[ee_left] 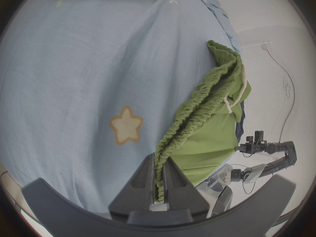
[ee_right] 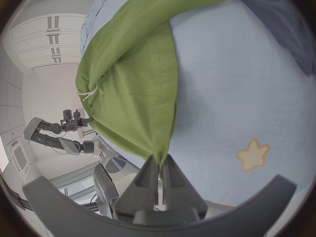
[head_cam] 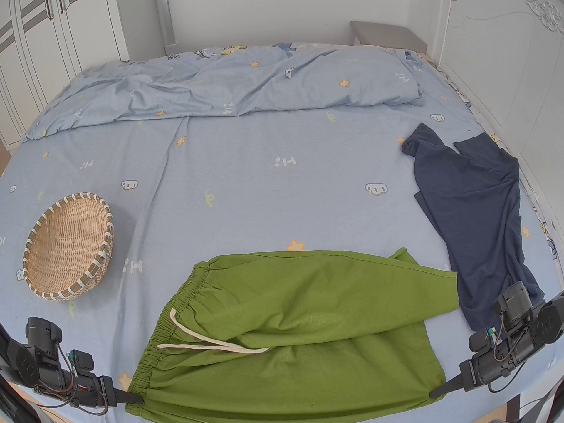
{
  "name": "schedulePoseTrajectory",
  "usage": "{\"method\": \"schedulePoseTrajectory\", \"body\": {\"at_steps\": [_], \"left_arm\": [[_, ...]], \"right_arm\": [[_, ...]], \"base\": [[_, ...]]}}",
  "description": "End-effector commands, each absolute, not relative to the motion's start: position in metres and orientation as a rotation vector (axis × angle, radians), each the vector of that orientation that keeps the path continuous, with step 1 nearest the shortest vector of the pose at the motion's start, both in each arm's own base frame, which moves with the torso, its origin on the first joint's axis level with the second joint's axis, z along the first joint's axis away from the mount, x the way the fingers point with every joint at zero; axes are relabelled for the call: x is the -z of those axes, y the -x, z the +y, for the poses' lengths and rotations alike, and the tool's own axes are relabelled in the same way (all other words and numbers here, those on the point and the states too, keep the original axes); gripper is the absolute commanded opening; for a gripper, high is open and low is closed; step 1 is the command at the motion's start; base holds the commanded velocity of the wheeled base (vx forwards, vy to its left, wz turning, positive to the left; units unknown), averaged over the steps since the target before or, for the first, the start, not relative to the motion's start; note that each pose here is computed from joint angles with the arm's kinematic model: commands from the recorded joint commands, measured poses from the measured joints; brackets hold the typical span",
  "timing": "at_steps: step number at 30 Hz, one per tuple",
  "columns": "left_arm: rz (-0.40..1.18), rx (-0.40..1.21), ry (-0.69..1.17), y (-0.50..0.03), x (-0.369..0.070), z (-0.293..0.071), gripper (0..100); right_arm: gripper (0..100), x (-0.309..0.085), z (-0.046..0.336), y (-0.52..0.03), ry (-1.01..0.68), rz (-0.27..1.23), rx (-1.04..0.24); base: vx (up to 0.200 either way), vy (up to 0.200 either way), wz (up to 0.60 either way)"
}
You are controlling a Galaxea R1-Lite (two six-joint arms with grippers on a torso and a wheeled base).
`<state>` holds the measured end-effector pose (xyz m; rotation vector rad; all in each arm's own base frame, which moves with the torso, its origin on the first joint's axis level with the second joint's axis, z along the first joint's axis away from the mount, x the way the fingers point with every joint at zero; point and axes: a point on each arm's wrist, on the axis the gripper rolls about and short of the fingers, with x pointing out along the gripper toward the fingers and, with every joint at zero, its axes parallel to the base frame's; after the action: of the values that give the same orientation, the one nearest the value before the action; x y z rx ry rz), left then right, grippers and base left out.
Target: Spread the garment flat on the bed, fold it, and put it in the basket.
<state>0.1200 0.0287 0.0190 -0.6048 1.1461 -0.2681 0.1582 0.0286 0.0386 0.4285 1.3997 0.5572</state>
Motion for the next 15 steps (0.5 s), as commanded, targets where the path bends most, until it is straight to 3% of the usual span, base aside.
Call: {"method": "schedulePoseTrajectory", "body": {"at_steps": [1,6,7,15], "left_arm": [[1.154,0.274,0.602,-0.1163,-0.0182,0.028,0],[1.174,0.273,0.612,-0.1177,-0.015,0.0286,0],[1.181,0.275,0.614,-0.1174,-0.0141,0.0284,100],[1.17,0.284,0.623,-0.1178,-0.0154,0.0282,100]], "right_arm": [[0,-0.0338,0.0292,-0.1587,-0.433,1.426,-0.555],[0,-0.0333,0.0319,-0.1583,-0.422,1.434,-0.568],[100,-0.0323,0.0322,-0.1589,-0.423,1.441,-0.568],[100,-0.0306,0.0306,-0.1599,-0.435,1.438,-0.56]], "base": [[0.0,0.0,0.0],[0.0,0.0,0.0],[0.0,0.0,0.0],[0.0,0.0,0.0]]}}
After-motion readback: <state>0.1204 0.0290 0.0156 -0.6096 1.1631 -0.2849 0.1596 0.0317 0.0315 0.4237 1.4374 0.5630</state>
